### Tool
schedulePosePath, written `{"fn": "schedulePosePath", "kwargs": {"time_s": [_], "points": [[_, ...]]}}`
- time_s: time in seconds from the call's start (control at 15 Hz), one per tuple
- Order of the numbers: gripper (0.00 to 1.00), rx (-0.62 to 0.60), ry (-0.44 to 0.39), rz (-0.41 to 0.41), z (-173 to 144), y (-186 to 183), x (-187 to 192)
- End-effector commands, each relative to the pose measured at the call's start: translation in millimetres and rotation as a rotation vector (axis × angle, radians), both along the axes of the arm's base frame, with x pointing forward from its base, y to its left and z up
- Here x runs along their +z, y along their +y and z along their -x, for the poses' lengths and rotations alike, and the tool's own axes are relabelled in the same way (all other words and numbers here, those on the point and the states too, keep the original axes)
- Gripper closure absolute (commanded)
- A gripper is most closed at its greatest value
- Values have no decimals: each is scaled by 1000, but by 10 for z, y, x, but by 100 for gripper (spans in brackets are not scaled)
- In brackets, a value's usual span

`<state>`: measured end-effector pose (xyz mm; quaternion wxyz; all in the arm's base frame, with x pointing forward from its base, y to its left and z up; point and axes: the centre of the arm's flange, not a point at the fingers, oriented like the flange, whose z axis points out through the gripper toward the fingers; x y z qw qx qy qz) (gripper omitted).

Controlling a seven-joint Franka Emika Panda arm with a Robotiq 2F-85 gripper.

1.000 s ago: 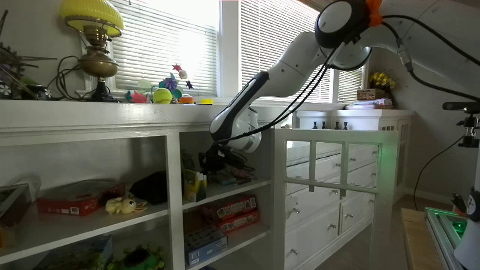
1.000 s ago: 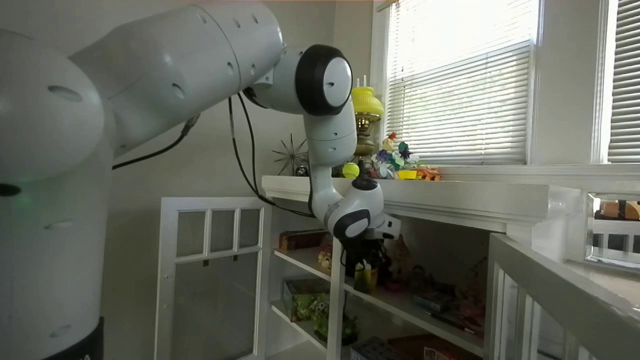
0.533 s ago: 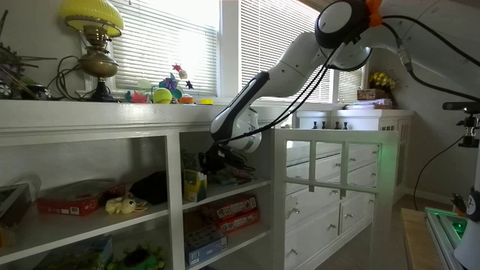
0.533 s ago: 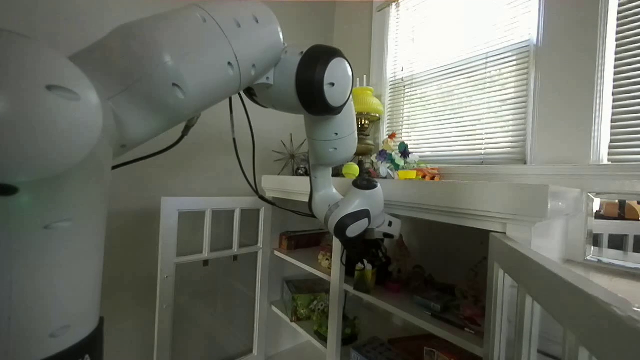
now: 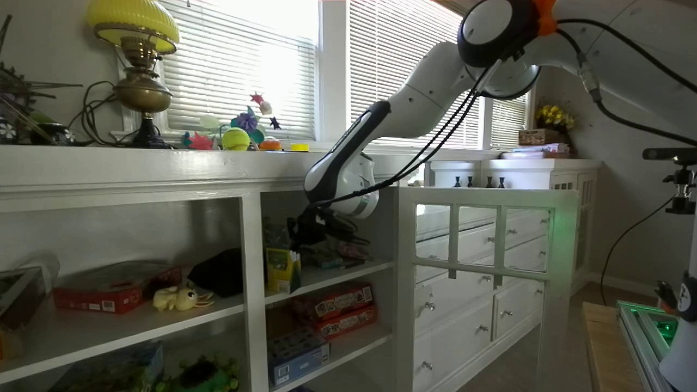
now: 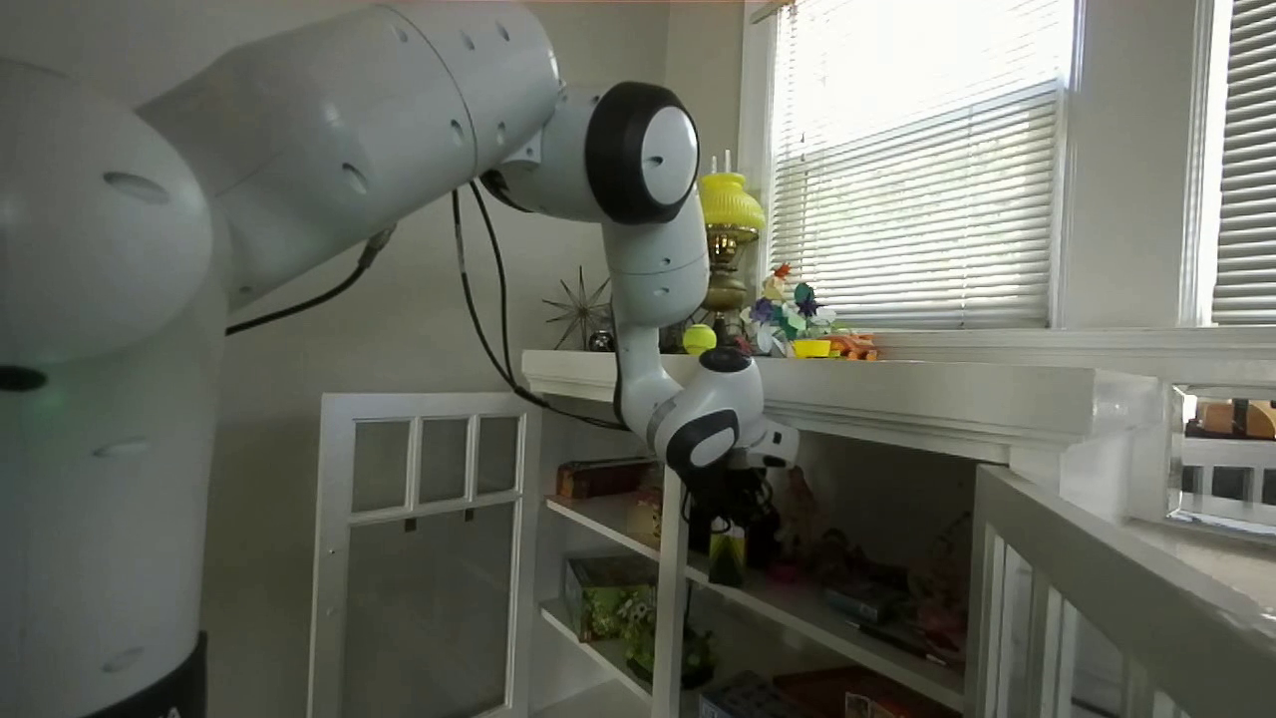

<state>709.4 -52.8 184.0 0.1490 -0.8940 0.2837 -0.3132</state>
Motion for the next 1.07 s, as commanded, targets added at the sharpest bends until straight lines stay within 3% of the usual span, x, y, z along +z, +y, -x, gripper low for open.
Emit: {"fn": "schedulePosePath", "kwargs": {"time_s": [0.0,1.0], "points": [[99,9,-23,49,19,13,171],[99,-52,-62,208,14,303,100]]}}
